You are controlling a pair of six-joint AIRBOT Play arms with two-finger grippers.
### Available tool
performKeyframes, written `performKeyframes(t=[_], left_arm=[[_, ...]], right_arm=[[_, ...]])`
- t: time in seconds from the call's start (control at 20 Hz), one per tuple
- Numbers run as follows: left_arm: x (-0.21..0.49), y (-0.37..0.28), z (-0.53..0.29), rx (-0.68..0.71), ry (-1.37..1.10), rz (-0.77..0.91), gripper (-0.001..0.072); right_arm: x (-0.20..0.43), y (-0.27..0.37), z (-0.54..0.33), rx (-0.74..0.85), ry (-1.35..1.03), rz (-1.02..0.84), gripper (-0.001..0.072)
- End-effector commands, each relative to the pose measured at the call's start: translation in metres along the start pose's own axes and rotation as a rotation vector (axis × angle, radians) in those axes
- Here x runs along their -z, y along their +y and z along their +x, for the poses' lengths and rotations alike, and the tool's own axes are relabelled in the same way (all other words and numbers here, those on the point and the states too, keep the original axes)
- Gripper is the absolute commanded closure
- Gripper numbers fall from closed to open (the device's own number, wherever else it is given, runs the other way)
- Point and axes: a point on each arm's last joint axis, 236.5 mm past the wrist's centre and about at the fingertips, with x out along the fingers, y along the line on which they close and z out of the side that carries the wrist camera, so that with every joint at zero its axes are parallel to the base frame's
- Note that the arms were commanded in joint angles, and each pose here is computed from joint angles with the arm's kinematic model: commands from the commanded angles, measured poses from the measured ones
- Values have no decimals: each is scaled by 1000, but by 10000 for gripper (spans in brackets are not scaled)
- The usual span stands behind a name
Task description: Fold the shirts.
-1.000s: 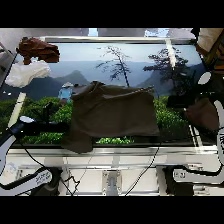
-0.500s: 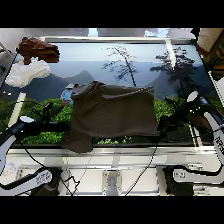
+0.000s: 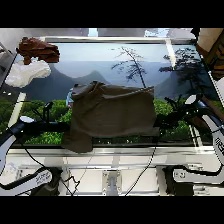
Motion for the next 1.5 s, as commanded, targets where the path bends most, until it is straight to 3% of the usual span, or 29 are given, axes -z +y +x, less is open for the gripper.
performKeyframes(t=[0.0,0.05,0.4,0.45,0.55,0.75,0.9,1.25,1.45], left_arm=[[-4,12,0,-49,-18,14,697],[-4,12,0,-49,-18,14,697],[-4,12,0,-48,-17,14,697],[-4,12,0,-48,-17,13,697],[-5,11,0,-44,-22,9,697],[-18,0,-1,0,-73,-42,697],[-48,-16,-16,61,-133,-37,698],[-196,-70,-148,42,-422,269,698],[-250,-106,-230,-15,-602,392,698]], right_arm=[[-3,-13,0,52,-12,14,301],[-5,-13,1,54,-21,15,351],[-18,4,33,-88,-74,112,354],[-18,4,36,-90,-76,95,412],[-21,11,35,-120,-90,48,665],[-37,33,25,-200,-156,-20,679],[-62,36,-3,-165,-255,-80,679],[-126,22,-139,163,-597,-194,680],[-137,43,-224,262,-787,-273,680]])
